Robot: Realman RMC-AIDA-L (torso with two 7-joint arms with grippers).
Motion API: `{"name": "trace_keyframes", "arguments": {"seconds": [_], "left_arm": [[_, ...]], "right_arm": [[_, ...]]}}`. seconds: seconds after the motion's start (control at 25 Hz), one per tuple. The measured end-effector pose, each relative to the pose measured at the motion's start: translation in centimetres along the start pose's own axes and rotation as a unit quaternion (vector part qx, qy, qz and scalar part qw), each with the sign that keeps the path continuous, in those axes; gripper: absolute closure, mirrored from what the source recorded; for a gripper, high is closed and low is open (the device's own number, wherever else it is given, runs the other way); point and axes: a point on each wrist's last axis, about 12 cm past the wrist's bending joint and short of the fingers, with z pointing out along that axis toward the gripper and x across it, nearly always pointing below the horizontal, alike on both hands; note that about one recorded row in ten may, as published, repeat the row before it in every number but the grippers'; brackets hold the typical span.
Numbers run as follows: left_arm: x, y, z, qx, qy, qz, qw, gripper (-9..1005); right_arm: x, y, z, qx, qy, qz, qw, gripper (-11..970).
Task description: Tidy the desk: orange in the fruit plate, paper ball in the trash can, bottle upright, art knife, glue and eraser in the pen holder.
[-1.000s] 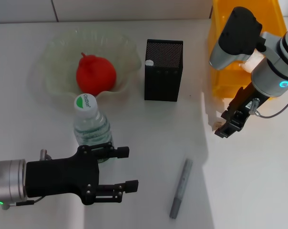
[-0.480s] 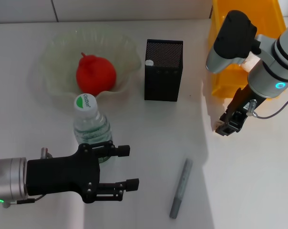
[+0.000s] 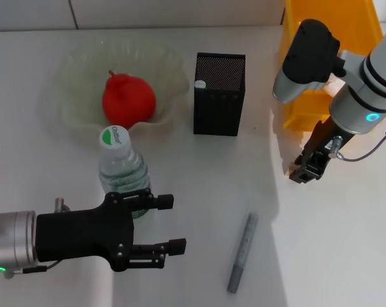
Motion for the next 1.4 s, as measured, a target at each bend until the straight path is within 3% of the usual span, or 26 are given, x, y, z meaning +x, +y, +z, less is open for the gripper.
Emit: {"name": "trace_keyframes", "arguments": {"seconds": [0.28, 0.4, 0.6, 0.8, 0.88, 1.04, 1.2, 1.4], "left_arm": [[0.2, -0.1, 0.1, 0.000, 0.000, -0.003, 1.000, 185], [0.2, -0.1, 0.1, 0.001, 0.000, -0.004, 1.000, 185], [0.2, -0.1, 0.0, 0.001, -0.001, -0.004, 1.000, 185], [0.2, -0.1, 0.1, 0.001, -0.001, -0.003, 1.000, 185], [0.2, -0.1, 0.1, 0.002, -0.001, -0.003, 1.000, 185], [0.2, -0.1, 0.1, 0.001, -0.002, -0.003, 1.000, 185], [0.1, -0.1, 0.0, 0.000, -0.004, -0.003, 1.000, 185], [0.0, 0.0, 0.0, 0.000, -0.005, -0.003, 1.000, 185]], "right_arm": [[0.1, 0.0, -0.1, 0.000, -0.003, 0.002, 1.000, 693], [0.0, 0.2, -1.2, 0.000, -0.028, 0.002, 1.000, 697], [-0.4, 0.0, -5.6, -0.008, -0.153, 0.010, 0.988, 676], [-0.9, -0.8, -9.1, -0.026, -0.330, 0.020, 0.943, 656], [-1.3, -1.3, -9.1, -0.015, -0.372, 0.029, 0.928, 647], [-2.2, -1.8, -6.8, 0.003, -0.404, 0.043, 0.914, 631], [-2.9, -1.9, -4.6, 0.009, -0.413, 0.058, 0.909, 614], [-3.2, -2.4, -3.4, 0.032, -0.409, 0.078, 0.909, 594]]}}
